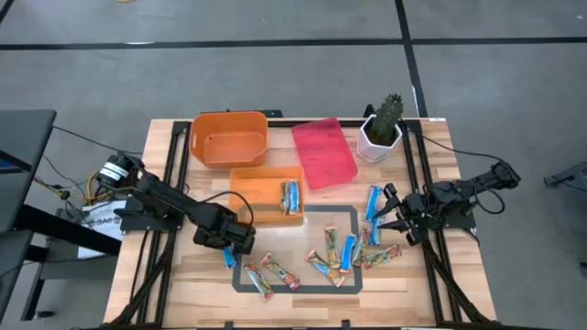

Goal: Pick and place Granola Bars by type
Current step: Put the blue granola bar into the top orange bin

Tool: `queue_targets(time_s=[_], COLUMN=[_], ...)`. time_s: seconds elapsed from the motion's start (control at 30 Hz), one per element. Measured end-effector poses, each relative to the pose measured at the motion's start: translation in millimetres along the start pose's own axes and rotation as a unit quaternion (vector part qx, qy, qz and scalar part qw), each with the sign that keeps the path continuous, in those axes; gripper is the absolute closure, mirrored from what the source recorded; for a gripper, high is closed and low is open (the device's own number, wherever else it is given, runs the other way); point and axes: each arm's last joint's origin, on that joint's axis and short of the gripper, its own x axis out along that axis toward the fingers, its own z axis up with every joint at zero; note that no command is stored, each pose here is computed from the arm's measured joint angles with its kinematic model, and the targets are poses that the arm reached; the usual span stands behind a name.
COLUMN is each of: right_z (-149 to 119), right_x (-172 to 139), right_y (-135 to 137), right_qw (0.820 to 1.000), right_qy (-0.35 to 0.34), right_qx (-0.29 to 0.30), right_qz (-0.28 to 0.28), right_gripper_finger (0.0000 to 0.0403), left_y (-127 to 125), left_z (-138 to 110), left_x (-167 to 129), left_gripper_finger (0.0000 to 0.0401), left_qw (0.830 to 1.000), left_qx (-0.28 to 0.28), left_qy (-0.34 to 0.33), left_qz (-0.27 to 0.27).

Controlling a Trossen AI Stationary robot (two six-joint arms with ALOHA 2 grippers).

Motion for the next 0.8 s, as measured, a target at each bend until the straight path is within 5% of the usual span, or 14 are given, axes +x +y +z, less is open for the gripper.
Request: queue_targets(time_s=[0.17, 0.57, 0.8], right_z=[0.0, 0.1, 0.0], right_x=[0.0, 0.0, 0.0], right_y=[0.0, 0.0, 0.0], right_qw=[1.0, 1.0, 1.0], right_qy=[0.0, 0.0, 0.0], right_qx=[0.0, 0.0, 0.0], right_qz=[0.0, -0.001, -0.001], right_gripper_finger=[0.027, 0.027, 0.0269], left_y=[0.3, 1.0, 0.2], left_z=[-0.3, -1.8, -4.9], left_x=[0.4, 1.7, 0.9], left_gripper_finger=[0.0168, 0.0314, 0.0351], left_qw=[1.0, 0.999, 0.997], left_qx=[0.012, 0.041, 0.072], left_qy=[0.007, 0.029, 0.032], left_qz=[0.002, 0.007, 0.002])
